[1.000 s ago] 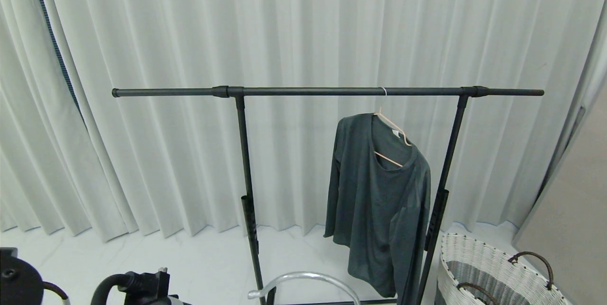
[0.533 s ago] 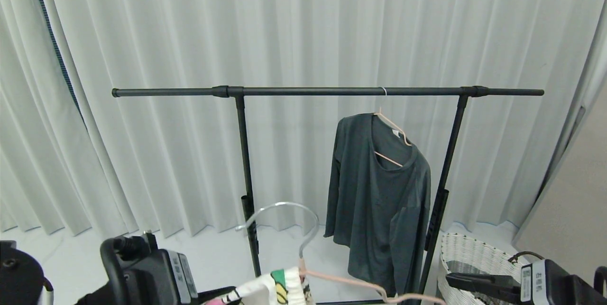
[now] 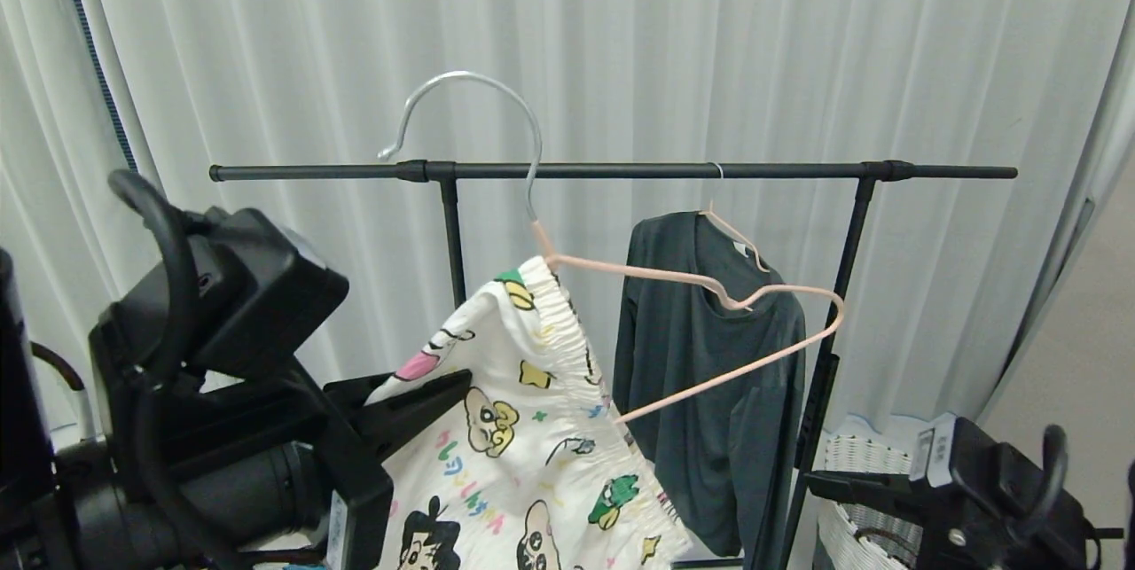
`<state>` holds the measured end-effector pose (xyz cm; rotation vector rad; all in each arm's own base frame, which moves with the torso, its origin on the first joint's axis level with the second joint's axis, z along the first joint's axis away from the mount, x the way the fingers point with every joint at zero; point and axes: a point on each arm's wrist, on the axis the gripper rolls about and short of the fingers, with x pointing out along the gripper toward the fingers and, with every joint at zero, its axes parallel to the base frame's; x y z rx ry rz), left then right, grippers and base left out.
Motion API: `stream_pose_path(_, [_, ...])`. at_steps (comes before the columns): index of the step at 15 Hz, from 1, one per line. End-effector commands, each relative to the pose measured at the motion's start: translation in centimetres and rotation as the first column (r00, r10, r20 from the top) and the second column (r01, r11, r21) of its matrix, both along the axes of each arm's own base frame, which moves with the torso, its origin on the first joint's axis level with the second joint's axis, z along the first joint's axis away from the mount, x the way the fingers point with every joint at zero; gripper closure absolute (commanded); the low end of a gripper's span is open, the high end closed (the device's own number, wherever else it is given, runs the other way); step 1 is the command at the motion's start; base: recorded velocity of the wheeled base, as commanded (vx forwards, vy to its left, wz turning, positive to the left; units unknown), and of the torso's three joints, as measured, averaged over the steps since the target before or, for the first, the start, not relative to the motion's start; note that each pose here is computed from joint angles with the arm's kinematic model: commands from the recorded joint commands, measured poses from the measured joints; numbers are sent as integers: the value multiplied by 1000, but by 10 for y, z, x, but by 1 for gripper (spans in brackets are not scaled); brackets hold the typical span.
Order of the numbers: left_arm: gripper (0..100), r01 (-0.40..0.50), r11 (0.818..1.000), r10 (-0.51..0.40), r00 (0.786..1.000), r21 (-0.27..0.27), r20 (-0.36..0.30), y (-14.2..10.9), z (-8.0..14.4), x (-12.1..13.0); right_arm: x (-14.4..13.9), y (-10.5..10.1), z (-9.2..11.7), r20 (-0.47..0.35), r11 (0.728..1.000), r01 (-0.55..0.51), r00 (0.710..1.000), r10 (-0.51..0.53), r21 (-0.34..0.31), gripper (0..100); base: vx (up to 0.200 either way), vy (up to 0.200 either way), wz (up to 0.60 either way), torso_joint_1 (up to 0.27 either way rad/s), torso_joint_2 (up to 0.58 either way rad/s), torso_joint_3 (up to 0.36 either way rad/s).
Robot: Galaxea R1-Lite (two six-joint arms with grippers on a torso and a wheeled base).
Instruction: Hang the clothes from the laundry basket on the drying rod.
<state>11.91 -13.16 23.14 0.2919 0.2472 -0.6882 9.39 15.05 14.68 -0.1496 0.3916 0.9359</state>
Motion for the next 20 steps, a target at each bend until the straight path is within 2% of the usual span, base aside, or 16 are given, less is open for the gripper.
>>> stream_pose_path(1, [100,0,1000,0,1000,-7,5,-10,5,8,18,29,2,-13,1000,25,1000,-25,-7,0,0,0,0,0,0,0])
stream_pose_path(3, [100,0,1000,0,1000,-4,5,-11,4,10,31,47,2,7,996,91,996,-91,16,0,0,0,0,0,0,0])
stream_pose_path(6, [100,1,1000,-1,1000,-1,4,-12,3,10,37,58,3,37,993,97,994,-100,66,0,0,0,0,0,0,0])
stream_pose_path(9, [100,-1,1000,1,1000,-5,12,-12,2,11,36,57,1,36,993,100,994,-103,60,0,0,0,0,0,0,0])
stream_pose_path(13, [100,-24,1000,24,1000,-7,17,-11,0,15,38,50,-7,47,981,192,980,-192,19,0,0,0,0,0,0,0])
stream_pose_path(20, [100,-21,1000,21,1000,6,6,-11,-5,15,45,48,-6,50,975,221,974,-222,23,0,0,0,0,0,0,0])
